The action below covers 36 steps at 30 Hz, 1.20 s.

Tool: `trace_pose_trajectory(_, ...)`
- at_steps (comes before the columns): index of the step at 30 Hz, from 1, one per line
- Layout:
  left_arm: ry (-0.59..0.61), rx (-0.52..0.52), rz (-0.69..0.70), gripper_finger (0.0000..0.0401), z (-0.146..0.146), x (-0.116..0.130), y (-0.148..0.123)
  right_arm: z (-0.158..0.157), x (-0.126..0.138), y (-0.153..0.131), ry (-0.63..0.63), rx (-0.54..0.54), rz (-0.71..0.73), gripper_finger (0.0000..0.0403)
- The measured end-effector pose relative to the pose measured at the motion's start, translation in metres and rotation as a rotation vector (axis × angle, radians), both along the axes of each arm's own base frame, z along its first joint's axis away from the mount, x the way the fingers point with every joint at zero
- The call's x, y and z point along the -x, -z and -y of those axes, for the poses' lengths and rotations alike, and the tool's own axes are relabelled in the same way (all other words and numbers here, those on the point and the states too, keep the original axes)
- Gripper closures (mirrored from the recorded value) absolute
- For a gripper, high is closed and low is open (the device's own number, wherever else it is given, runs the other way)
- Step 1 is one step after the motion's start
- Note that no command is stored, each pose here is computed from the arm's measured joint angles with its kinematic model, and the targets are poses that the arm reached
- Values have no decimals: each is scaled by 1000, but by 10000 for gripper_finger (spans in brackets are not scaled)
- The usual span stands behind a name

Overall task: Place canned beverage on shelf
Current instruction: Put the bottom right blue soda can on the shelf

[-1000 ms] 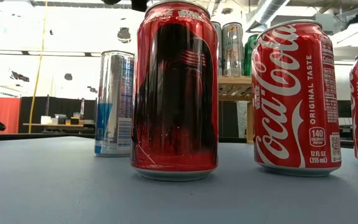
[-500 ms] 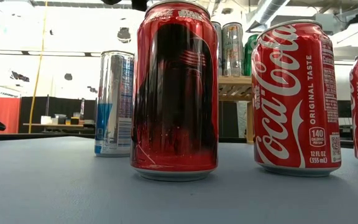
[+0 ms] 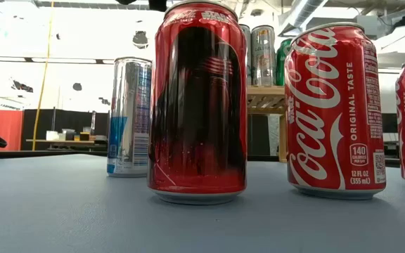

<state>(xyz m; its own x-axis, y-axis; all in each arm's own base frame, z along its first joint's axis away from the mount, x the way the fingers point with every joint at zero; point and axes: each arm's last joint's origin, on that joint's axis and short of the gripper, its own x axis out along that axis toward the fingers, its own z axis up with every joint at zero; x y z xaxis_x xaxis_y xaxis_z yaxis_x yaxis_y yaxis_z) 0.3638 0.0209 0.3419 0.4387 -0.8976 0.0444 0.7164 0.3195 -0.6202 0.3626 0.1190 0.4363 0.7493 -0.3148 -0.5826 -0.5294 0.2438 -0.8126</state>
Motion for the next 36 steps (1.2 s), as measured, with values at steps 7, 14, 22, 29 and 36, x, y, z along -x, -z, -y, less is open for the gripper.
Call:
trace_pose_trajectory(7,-23,-10,23,102,-1,-1,1,0,0,-1,-2,-2,2,213)
trace_pose_trajectory(14,-19,-5,10,159,-1,-1,1,0,0,-1,-2,-7,9,213)
trace_pose_trajectory(22,-1,-10,20,162,-2,0,1,1,-2,-4,69,-50,78,93)
trace_pose_trajectory(29,-51,-8,40,156,-17,3,-4,-7,8,-6,228,-81,151,87)
trace_pose_trajectory(36,-227,-18,119,155,-58,24,-26,-12,47,-28,480,-131,375,89)
